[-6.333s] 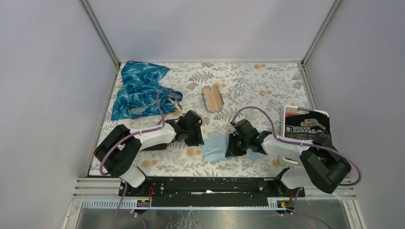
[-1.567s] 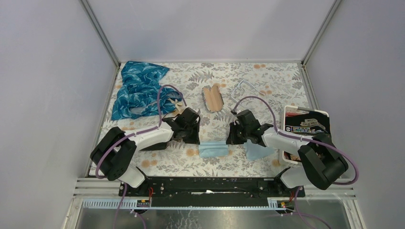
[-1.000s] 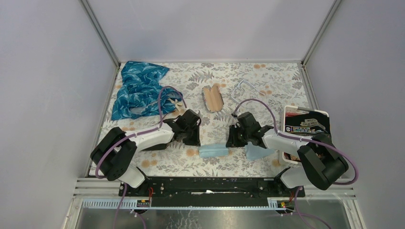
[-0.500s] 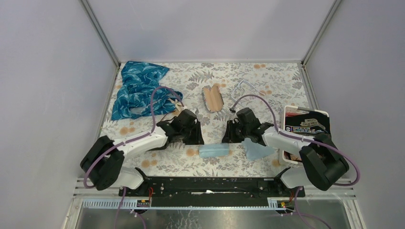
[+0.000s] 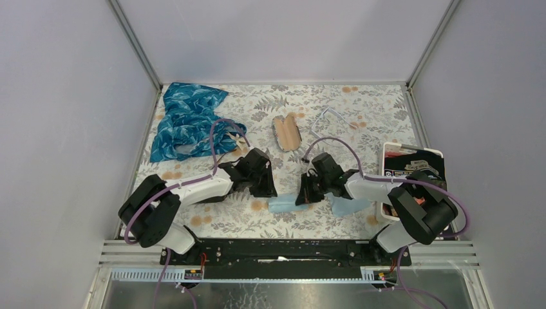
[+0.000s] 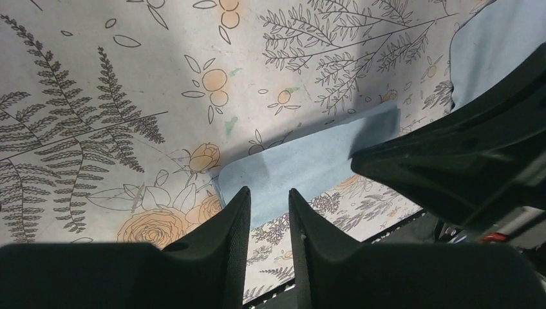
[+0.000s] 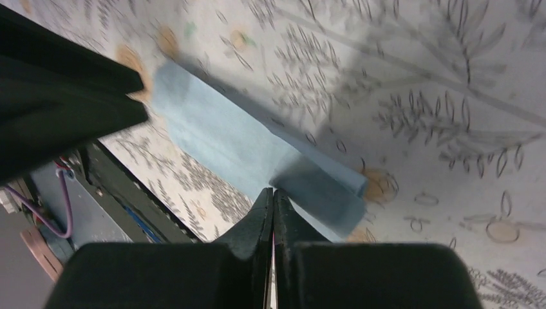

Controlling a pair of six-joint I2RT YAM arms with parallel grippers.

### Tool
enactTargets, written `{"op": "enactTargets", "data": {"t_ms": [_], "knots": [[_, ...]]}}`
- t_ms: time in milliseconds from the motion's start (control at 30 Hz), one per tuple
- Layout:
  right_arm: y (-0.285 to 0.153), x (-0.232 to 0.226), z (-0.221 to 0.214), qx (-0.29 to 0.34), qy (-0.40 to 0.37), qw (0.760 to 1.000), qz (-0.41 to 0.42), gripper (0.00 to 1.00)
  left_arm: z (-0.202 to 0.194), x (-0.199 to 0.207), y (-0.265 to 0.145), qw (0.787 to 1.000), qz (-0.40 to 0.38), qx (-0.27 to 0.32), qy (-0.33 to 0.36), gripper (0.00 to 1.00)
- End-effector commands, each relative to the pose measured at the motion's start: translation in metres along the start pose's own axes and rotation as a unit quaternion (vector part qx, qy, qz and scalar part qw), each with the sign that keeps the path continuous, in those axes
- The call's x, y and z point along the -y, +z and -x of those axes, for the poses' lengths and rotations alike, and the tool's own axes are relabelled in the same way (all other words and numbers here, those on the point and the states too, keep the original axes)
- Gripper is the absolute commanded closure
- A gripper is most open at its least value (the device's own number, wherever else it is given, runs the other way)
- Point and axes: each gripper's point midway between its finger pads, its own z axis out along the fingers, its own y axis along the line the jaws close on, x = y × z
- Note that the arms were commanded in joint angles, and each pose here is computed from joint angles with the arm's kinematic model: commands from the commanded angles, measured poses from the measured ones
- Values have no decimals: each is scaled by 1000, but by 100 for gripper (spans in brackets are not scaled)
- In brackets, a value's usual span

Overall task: Organize the sunglasses
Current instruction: Fold the glasses cleaning cloth at the center of the board.

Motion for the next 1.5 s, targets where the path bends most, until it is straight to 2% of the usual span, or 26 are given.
{"op": "enactTargets", "data": {"t_ms": [0,167,367,500,733,933,1067,1200,1400,1467], "knots": [[-5,3,-32,-36,-8,999,12,100,13,13,-3,999,-18,28,-4,67],[-17,1,-33,-39,-22,999,4,100,13,17,-1,999,-23,21,-2,67],[-24,-9,6,27,-33,999,-12,97,17,21,-2,999,-29,26,-1,67],[-11,-12,20,22,-7,999,-22,94,15,17,0,999,-20,24,-6,67],[4,-5,-6,-30,14,999,-7,96,8,7,5,1000,-8,17,-13,67],[-3,7,-40,-70,14,997,-16,98,4,6,13,1000,-7,3,-13,67],[-16,5,-37,-57,-4,998,-23,98,5,11,16,1000,-16,-2,-12,67],[-26,-5,-9,-12,-29,999,-31,97,5,15,19,1000,-23,-9,-8,67],[-20,-2,33,39,-17,997,-68,86,0,16,22,999,-28,-26,-4,67],[-14,-4,38,42,-8,997,-59,77,-2,14,21,999,-26,-28,-4,67]]}}
